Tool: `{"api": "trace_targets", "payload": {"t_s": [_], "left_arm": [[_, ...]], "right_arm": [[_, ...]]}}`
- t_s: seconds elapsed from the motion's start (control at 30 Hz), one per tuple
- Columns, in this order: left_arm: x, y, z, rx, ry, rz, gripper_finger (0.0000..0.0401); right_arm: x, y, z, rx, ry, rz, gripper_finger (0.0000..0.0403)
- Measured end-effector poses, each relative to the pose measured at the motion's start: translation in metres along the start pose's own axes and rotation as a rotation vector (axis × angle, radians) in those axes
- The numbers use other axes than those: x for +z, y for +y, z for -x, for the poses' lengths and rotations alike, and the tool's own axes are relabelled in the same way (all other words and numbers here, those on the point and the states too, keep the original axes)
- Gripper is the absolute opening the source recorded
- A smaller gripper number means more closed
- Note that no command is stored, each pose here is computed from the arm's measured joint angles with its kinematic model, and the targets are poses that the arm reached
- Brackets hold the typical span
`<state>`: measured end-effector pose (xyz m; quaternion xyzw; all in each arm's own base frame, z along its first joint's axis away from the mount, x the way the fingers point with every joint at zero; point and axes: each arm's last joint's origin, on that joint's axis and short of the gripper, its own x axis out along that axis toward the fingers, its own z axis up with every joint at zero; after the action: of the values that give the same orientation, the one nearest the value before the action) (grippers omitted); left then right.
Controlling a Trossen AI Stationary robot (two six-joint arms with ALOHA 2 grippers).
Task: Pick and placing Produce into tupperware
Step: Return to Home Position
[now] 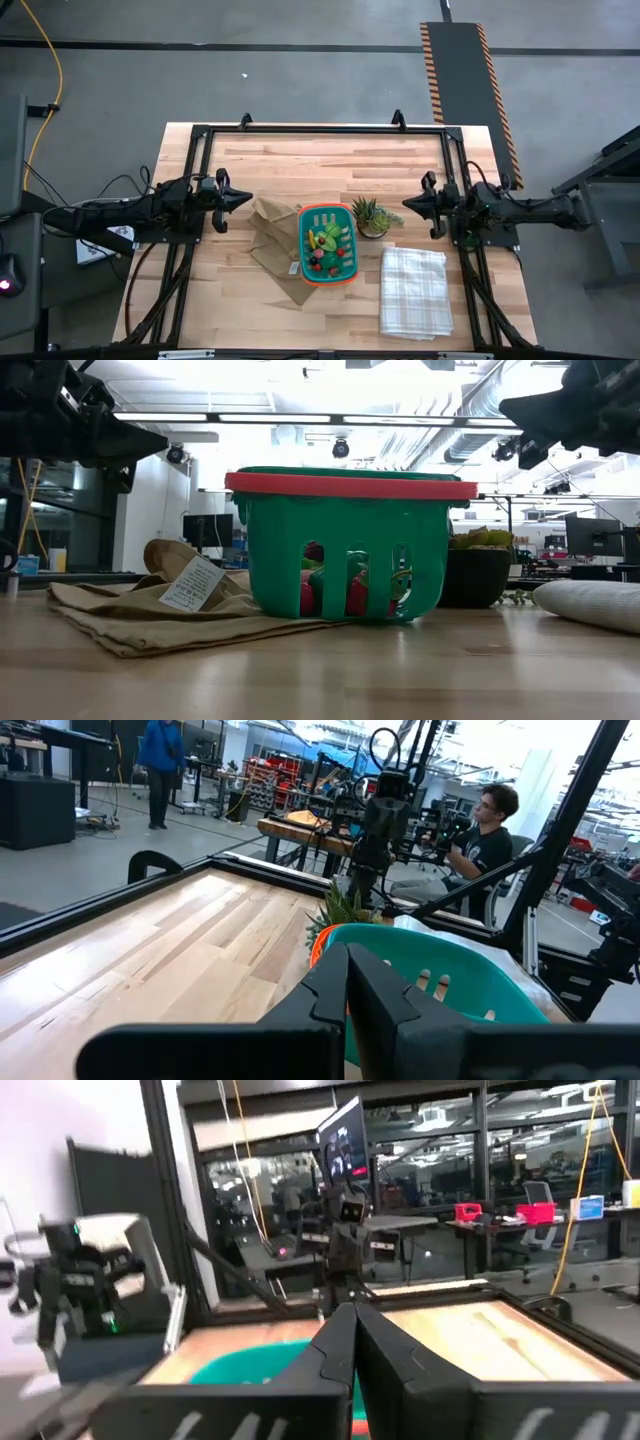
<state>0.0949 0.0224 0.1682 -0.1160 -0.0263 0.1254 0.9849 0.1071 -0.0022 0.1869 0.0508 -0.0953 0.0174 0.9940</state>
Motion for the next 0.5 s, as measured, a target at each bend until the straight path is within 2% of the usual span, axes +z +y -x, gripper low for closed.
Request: {"api": "trace_targets", "payload": {"t_s": [0.1,0.5], "left_arm": [[0.000,0.000,0.000,0.000,0.000,0.000,0.0001],[0.000,0.000,0.000,0.000,0.000,0.000,0.0001]], "right_arm": [[-0.003,0.000,0.003,-0.001,0.036,0.039,0.0000],[-0.018,-0.001,0.011,-0.007,0.184,0.045,0.0000]]}}
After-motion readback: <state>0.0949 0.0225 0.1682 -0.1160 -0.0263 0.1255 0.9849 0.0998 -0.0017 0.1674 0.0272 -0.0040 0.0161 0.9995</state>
